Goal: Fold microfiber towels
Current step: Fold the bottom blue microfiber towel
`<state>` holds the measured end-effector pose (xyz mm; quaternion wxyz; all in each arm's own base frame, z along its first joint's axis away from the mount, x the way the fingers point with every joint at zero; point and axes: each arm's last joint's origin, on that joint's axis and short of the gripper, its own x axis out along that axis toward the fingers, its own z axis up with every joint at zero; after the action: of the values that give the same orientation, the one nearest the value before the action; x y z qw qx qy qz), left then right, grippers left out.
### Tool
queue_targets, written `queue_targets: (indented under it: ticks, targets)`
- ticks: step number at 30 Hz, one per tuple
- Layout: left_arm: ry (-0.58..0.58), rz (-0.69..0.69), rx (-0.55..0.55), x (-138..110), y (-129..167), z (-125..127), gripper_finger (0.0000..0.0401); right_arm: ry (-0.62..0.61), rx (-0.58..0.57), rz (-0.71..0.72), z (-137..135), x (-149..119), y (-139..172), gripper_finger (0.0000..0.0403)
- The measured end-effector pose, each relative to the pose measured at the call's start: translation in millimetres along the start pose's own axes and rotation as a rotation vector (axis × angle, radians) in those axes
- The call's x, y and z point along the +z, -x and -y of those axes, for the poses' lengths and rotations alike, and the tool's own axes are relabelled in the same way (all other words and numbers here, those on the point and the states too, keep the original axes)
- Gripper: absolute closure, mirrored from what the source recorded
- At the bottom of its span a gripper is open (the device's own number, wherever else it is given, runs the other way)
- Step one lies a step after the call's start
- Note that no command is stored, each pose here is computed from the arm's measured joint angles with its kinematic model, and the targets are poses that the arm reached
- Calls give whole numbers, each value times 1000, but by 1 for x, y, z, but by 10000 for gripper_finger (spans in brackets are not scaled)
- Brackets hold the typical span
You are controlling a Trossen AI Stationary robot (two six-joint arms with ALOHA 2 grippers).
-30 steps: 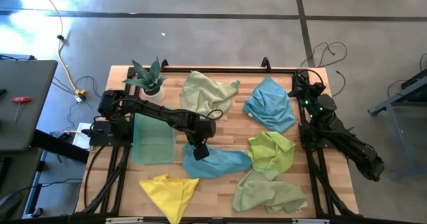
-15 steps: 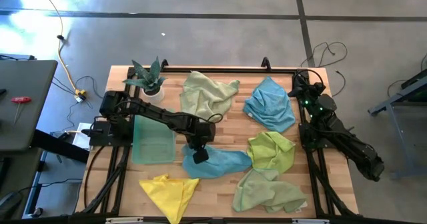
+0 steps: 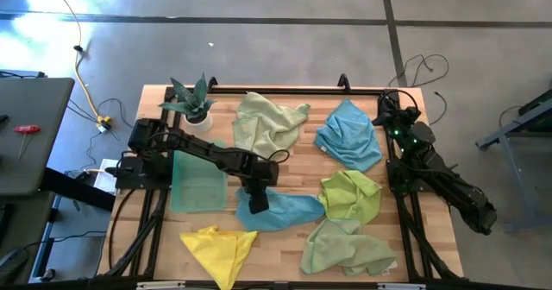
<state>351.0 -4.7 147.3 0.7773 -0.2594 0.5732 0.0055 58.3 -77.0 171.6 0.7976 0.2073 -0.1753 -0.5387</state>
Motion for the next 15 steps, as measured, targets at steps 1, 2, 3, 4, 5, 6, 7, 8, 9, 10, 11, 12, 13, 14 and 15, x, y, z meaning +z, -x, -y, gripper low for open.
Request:
queue_targets:
  ticks: [1, 2, 3, 4, 5, 6, 7, 8, 9, 10, 11, 12, 13, 14, 15]
  targets:
    - [-1, 3, 7, 0, 0, 0, 298, 0, 0, 0, 0, 0, 0, 221]
    - [1, 9, 19, 0, 0, 0, 310, 0, 0, 0, 0, 0, 0, 221]
    - [3, 14, 32, 0, 0, -1, 322, 0, 0, 0, 0, 0, 0, 221]
    - [7, 16, 37, 0, 0, -1, 335, 0, 0, 0, 0, 0, 0, 221]
    - [6, 16, 37, 0, 0, 0, 349, 0, 0, 0, 0, 0, 0, 221]
    - [5, 16, 37, 0, -1, 1, 363, 0, 0, 0, 0, 0, 0, 221]
    - [3, 16, 36, 0, -1, 1, 378, 0, 0, 0, 0, 0, 0, 221]
    - [0, 16, 35, -1, -1, 2, 389, 0, 0, 0, 0, 0, 0, 221]
    - [-3, 16, 33, -1, -1, 3, 395, 0, 0, 0, 0, 0, 0, 221]
    - [-6, 18, 32, -1, -2, 4, 395, 0, 0, 0, 0, 0, 0, 221]
    - [-3, 18, 30, -2, -2, 5, 394, 0, -1, 0, 0, 0, 0, 221]
    - [6, 17, 29, -2, -2, 7, 395, 0, 0, 0, 0, 0, 0, 221]
    - [22, 16, 28, -3, -3, 8, 397, 0, 0, 0, 0, 0, 0, 221]
    - [43, 13, 27, -4, -3, 9, 398, 0, 0, 0, 0, 0, 0, 221]
    - [66, 10, 27, -5, -4, 12, 399, 0, 0, 0, 0, 0, 0, 221]
